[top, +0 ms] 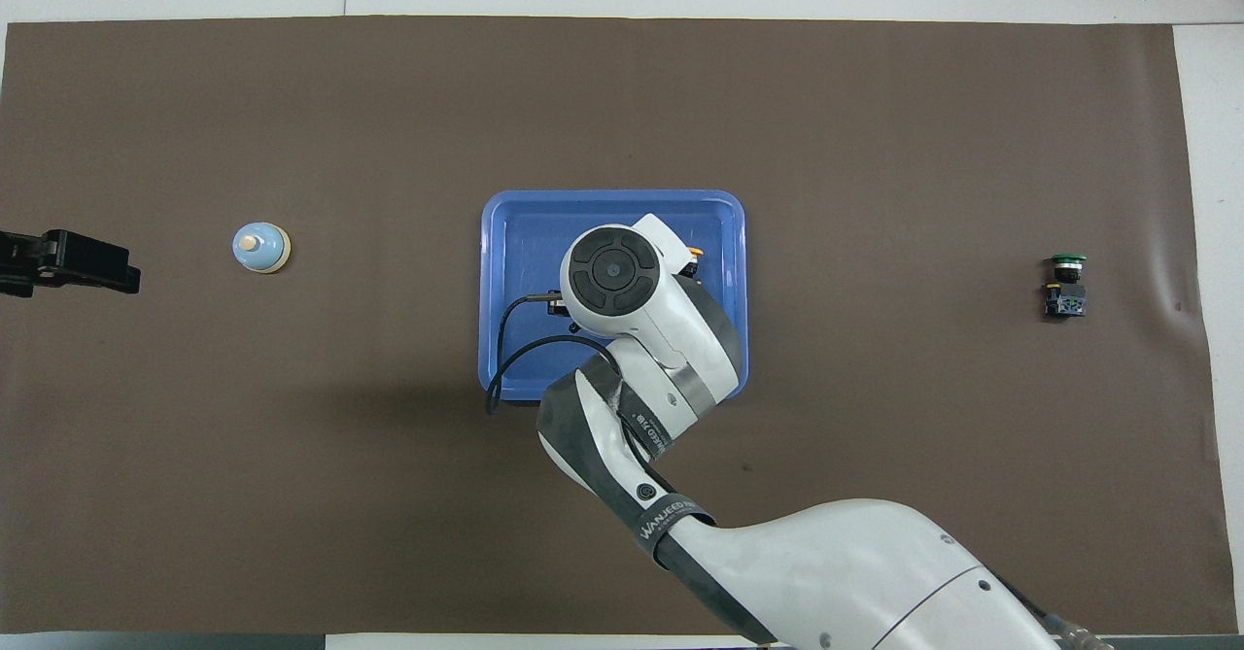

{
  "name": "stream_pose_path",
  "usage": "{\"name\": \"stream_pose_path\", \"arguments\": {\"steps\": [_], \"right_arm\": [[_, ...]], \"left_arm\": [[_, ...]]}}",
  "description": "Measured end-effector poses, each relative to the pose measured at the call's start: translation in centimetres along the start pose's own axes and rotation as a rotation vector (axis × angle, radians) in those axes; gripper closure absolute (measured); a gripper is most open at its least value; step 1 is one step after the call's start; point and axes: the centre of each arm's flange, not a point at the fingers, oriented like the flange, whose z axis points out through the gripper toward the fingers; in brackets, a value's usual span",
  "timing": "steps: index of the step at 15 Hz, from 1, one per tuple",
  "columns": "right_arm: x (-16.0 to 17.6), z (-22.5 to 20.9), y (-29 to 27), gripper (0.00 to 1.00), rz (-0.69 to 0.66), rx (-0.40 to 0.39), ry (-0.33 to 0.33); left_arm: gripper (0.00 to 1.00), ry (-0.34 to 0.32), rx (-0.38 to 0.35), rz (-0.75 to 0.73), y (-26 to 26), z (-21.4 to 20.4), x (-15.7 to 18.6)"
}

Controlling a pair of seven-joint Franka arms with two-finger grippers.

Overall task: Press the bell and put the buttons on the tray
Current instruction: 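Grasp the red button and place it on the tray, then move the right gripper to the green-capped button and grasp it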

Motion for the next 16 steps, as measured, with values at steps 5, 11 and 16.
{"name": "stream_pose_path", "arguments": {"steps": [5, 11, 16], "right_arm": [[0.4, -1.7, 0.7, 0.17, 0.026, -0.028, -0.033], [5.4, -9.4, 8.9, 0.00, 0.156, -0.042, -0.023], [9.0, -15.2, 22.8, 0.00, 0.129, -0.064, -0.073]], "left_arm": [[0.00, 0.000, 0.000, 0.000, 0.0, 0.0, 0.0], [0.00, 0.000, 0.000, 0.000, 0.0, 0.0, 0.0], [0.00, 0.000, 0.000, 0.000, 0.0, 0.0, 0.0]]}}
